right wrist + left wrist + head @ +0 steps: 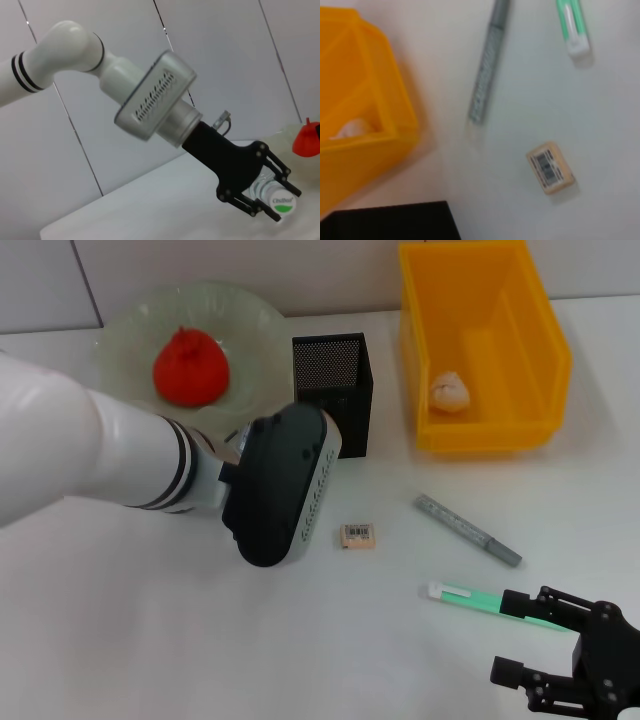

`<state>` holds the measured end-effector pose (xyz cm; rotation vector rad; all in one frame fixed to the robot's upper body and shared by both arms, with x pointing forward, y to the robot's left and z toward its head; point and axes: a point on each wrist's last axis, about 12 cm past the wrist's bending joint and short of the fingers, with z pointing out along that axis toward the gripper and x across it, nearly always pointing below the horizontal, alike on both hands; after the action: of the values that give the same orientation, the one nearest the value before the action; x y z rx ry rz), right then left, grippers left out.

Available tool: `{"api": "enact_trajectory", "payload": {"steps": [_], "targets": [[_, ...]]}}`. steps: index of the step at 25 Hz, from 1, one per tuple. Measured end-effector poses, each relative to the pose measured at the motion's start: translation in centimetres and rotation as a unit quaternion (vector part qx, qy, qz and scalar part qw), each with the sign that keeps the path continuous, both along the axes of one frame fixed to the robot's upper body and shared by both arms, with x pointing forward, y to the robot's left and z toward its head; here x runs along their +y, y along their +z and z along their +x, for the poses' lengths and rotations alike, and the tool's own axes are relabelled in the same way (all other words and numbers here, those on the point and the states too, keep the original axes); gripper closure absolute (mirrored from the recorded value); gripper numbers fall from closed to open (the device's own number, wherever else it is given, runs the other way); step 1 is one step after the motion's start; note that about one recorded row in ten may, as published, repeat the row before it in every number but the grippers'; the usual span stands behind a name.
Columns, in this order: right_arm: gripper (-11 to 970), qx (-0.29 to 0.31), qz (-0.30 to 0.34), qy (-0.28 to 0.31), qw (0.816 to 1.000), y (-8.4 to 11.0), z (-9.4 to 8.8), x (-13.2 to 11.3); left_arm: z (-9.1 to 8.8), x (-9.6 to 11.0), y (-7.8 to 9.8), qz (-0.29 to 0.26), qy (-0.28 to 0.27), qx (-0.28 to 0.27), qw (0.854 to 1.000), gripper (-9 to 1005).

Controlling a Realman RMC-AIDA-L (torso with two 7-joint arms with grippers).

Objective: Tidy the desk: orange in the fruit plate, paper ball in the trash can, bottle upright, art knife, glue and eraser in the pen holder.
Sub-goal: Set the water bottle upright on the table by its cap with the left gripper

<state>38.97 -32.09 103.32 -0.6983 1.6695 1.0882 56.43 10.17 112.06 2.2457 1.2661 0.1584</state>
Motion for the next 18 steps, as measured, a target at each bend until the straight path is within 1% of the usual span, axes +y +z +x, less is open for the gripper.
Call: {"api": "enact_trajectory", "payload": {"steps": [2,6,8,12,14,18], "targets": [[150,0.0,0.001,0.001,1.0,0.0,0.0,0.0,-0.3,0.3,1.3,-0.022,0.013,0.013,1.0,563],[149,-0.002,0.001,0.002,1.0,0.1,0.0,0.0,-0.8,1.2,2.8,-0.059,0.03,0.049,0.997,563],[149,-0.004,0.0,0.003,1.0,0.2,0.1,0.0,-1.0,2.1,3.6,-0.088,0.043,0.073,0.993,563],[149,-0.011,0.001,0.008,1.0,0.5,0.6,0.0,-0.9,3.8,4.2,-0.142,0.074,0.102,0.982,563],[149,-0.015,0.002,0.012,1.0,0.6,0.9,0.0,-0.9,4.9,4.4,-0.175,0.092,0.113,0.974,562],[149,-0.019,0.004,0.02,1.0,0.9,1.5,0.2,-0.8,6.7,4.8,-0.224,0.123,0.123,0.959,562]]}}
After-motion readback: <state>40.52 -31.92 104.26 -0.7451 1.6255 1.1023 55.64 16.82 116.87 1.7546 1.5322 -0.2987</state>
